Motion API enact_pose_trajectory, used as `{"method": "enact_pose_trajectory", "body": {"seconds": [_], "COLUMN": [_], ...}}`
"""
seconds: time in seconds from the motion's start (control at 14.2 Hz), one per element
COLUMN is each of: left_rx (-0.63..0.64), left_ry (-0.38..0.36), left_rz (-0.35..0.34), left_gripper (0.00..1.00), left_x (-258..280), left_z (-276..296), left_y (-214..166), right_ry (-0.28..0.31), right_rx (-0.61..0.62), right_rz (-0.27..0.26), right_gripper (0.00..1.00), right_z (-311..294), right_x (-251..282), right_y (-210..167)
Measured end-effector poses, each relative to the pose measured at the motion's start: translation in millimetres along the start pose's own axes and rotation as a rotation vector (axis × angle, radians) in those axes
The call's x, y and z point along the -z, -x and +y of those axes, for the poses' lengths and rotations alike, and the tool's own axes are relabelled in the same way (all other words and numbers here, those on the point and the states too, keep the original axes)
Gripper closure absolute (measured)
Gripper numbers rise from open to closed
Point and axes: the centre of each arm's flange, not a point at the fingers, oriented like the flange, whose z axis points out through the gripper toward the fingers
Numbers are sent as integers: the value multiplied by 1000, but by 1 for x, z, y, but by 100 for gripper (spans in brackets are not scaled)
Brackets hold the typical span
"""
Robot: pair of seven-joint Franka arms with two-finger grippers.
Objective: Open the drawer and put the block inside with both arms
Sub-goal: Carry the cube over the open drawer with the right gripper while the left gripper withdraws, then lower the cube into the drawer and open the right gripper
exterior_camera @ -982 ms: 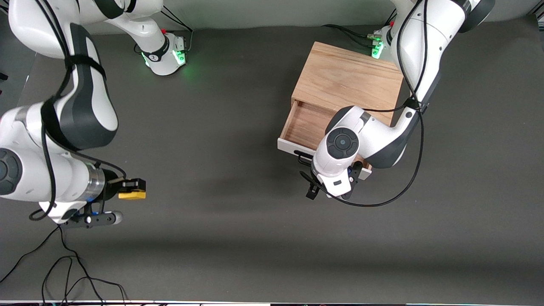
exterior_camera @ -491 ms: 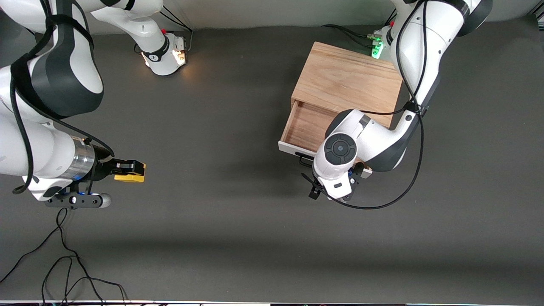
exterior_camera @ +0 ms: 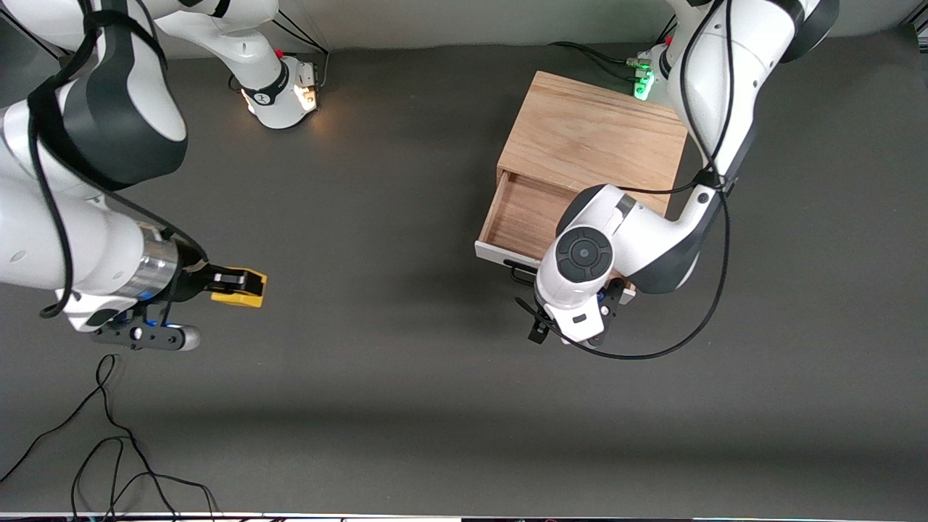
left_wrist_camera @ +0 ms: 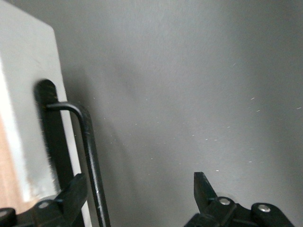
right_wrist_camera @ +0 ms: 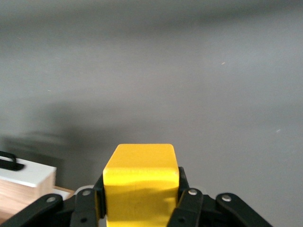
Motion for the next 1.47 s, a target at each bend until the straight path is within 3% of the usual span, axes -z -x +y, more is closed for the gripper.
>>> {"method": "enact_pose_trajectory", "body": {"seconds": [0.28, 0.49, 0.63, 0.84, 1.05, 1.19, 1.47], "left_rx": [-116, -266, -379, -545, -695, -793, -962], "left_ry": [-55, -119, -124, -125, -127, -126, -97], "left_rz": [21, -44, -88, -111, -125, -126, -70], "left_gripper": [0, 0, 0, 0, 0, 0, 0], "left_x": [83, 145, 181, 214, 223, 224, 219], "left_z": [-15, -52, -85, -135, -170, -189, -212], "left_y": [-42, -114, -174, -241, -272, -285, -293], "right_ry": [-119, -160, -137, -45, 10, 8, 16], "right_rx": [-180, -222, -202, -109, -96, -106, -110], "right_rz": [24, 35, 45, 57, 67, 94, 105], "right_gripper": [45, 45, 45, 45, 45, 45, 45], "right_z": [-93, -173, -220, -286, -337, -360, -370], "right_x": [5, -15, -45, -117, -194, -236, -288], "right_y": [48, 95, 126, 177, 227, 248, 249]}}
